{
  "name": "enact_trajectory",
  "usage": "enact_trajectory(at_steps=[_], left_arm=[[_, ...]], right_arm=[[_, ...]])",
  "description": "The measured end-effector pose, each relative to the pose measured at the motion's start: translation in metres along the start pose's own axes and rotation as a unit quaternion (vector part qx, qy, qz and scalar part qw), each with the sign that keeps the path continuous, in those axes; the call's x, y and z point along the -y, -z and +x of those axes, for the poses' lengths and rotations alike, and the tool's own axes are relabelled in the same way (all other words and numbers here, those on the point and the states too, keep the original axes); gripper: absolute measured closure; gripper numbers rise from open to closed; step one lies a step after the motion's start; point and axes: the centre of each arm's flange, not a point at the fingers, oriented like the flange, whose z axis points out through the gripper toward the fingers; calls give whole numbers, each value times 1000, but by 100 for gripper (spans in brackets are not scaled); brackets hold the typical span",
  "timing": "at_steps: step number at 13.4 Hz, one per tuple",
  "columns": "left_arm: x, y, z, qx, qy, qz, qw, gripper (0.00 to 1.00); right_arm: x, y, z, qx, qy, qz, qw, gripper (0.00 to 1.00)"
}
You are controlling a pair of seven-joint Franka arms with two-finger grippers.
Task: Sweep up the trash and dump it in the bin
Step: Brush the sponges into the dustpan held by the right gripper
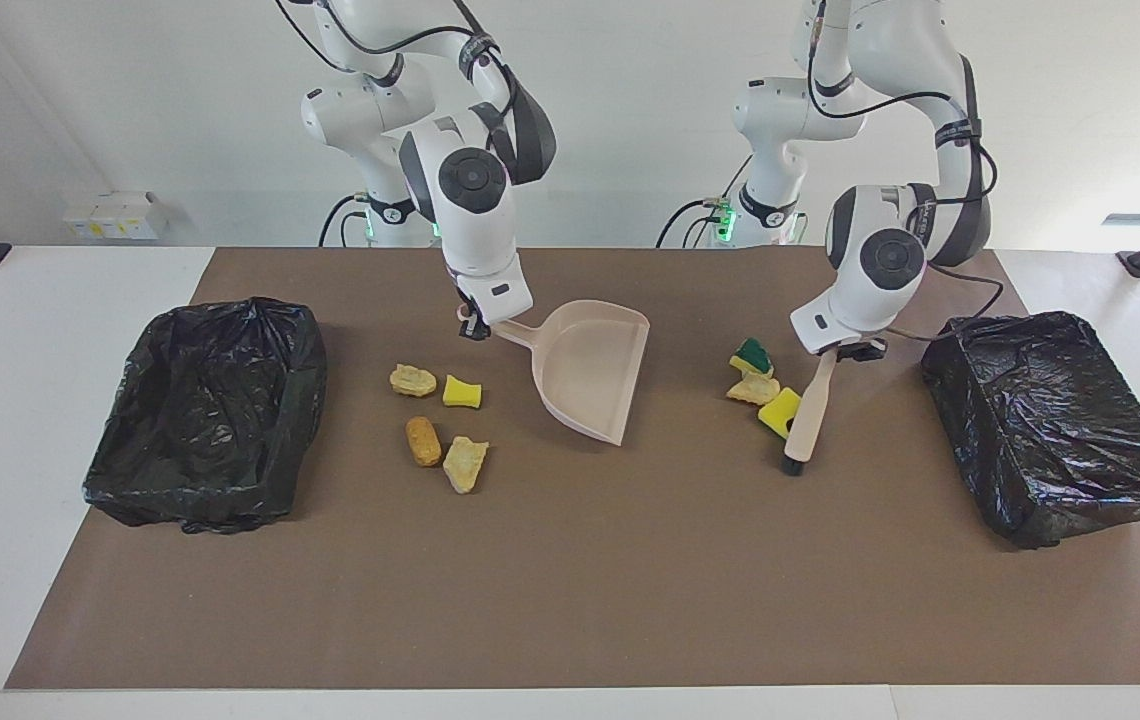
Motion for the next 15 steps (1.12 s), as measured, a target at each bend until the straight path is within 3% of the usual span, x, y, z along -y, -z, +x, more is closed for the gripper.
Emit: enact_trajectory(at_steps=[2,4,8,9,12,15], left_arm=[[14,7,-6,0,65,-10,998,73],[33,10,-25,24,170,-36,984,73],[26,0,-50,61,206,-52,975,73],[15,-12,-57,60,204,-52,976,73],[-21,-43,-83,18,215,-74,974,73],[-62,-44,-81,-1,232,-111,966,73]], right_arm=[[3,-11,9,-2,28,-23,999,68],[2,-19,11,-6,50,-36,998,68],[13,-26,25,0,67,-37,997,68],[16,-27,28,0,67,-38,997,68],[25,-35,45,-2,55,-45,997,68],[30,-37,52,-3,49,-46,998,68]])
